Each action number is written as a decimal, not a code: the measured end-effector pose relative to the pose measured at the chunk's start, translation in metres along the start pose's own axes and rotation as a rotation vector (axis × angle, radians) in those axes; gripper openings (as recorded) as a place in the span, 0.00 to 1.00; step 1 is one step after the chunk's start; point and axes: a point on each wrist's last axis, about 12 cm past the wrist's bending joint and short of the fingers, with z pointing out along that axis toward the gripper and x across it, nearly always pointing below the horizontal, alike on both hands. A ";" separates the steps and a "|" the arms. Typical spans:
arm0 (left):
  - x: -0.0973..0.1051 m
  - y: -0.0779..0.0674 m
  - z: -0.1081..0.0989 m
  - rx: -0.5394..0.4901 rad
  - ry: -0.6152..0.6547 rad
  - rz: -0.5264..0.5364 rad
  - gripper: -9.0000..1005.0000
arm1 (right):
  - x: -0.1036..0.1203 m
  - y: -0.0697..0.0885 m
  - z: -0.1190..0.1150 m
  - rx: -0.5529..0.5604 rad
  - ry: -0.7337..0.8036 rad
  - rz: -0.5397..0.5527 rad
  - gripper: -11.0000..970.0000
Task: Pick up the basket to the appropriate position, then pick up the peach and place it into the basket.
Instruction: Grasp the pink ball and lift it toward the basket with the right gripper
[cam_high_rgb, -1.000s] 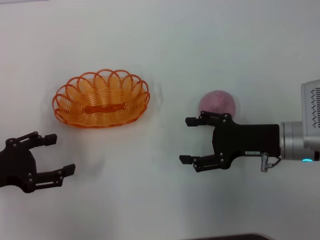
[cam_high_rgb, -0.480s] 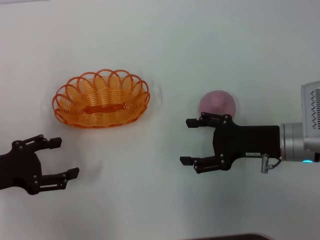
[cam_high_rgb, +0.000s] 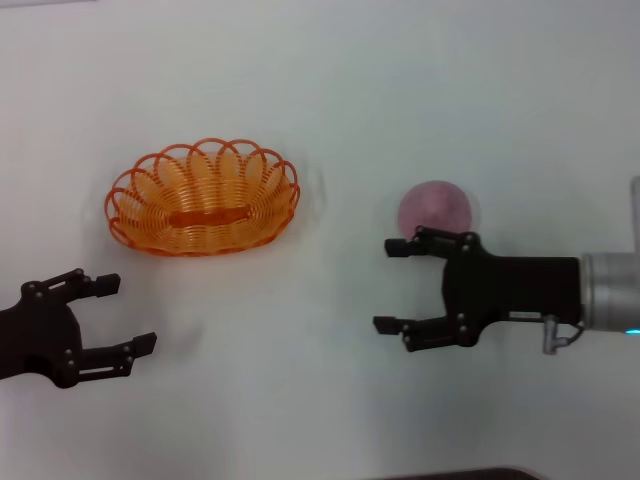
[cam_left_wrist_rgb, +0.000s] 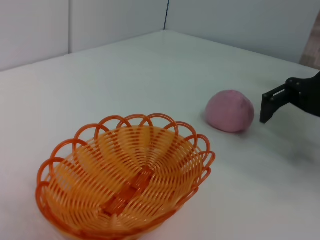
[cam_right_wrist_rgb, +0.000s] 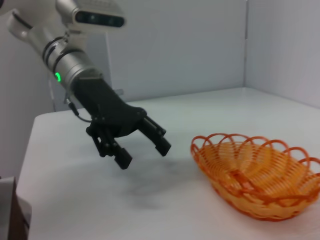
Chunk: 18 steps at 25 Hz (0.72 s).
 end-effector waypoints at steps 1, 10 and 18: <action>0.000 0.000 0.000 -0.001 0.000 0.000 0.88 | 0.001 0.001 -0.004 0.011 -0.006 0.002 0.95; -0.002 0.002 0.001 -0.002 -0.005 0.001 0.88 | 0.005 0.005 -0.028 0.090 -0.038 0.013 0.95; 0.000 0.004 -0.005 -0.043 -0.025 -0.019 0.88 | 0.001 -0.004 -0.041 0.171 -0.080 0.089 0.94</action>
